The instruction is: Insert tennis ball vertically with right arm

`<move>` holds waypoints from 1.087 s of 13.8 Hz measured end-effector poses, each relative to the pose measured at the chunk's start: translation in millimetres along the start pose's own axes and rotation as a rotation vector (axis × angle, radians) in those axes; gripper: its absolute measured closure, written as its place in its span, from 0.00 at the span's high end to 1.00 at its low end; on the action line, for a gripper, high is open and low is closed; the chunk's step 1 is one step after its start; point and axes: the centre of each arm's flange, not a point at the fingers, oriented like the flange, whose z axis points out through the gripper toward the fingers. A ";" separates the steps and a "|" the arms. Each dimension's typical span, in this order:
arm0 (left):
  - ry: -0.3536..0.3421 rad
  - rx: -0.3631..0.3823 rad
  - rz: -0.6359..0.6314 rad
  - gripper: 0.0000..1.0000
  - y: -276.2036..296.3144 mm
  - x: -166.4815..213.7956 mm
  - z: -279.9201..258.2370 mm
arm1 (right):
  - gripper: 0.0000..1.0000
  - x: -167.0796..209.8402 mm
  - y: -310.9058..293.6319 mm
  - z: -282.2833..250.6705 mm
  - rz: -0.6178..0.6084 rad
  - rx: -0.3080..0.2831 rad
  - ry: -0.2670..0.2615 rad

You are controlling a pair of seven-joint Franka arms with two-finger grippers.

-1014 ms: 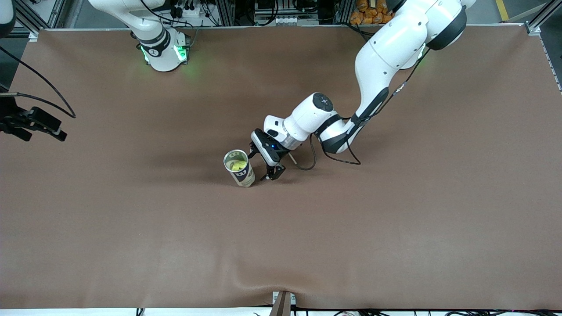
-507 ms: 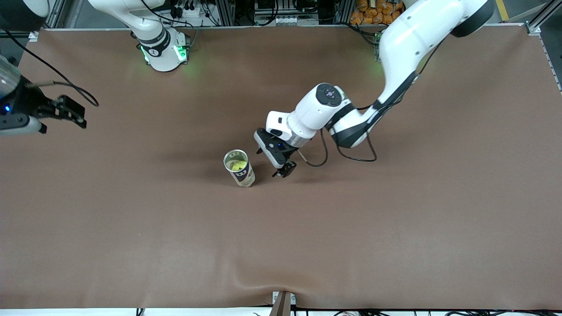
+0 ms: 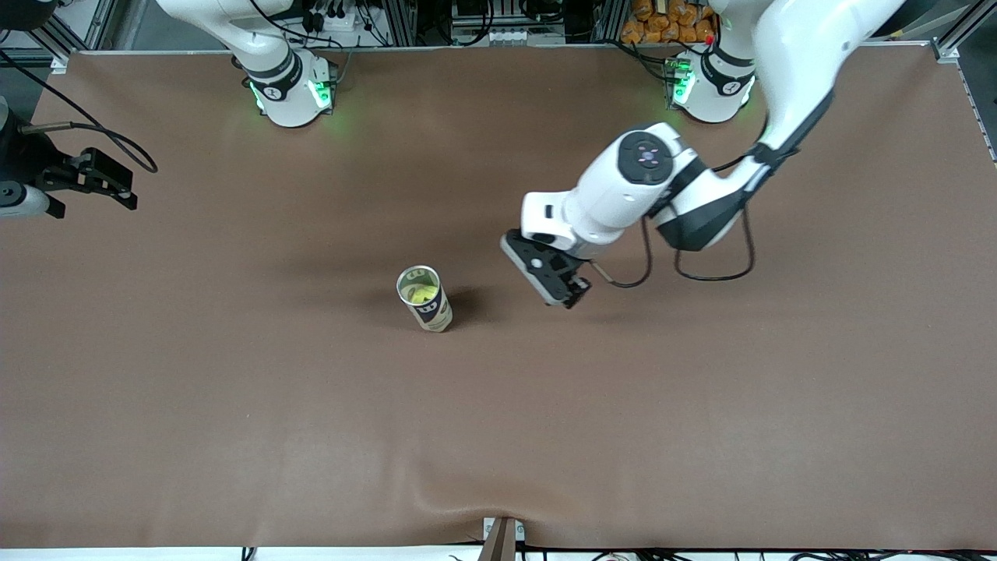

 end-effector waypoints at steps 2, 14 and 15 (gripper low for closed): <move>-0.034 0.005 -0.028 1.00 -19.0 -7.1 -15.1 | 1.00 0.2 1.3 -0.2 0.036 0.000 0.003; -0.068 0.001 -0.255 1.00 -122.0 -14.8 -89.7 | 1.00 0.3 22.5 5.1 0.097 -0.001 -0.005; -0.077 -0.005 -0.263 1.00 -124.2 -15.8 -92.5 | 1.00 0.0 25.1 5.4 0.102 -0.001 -0.005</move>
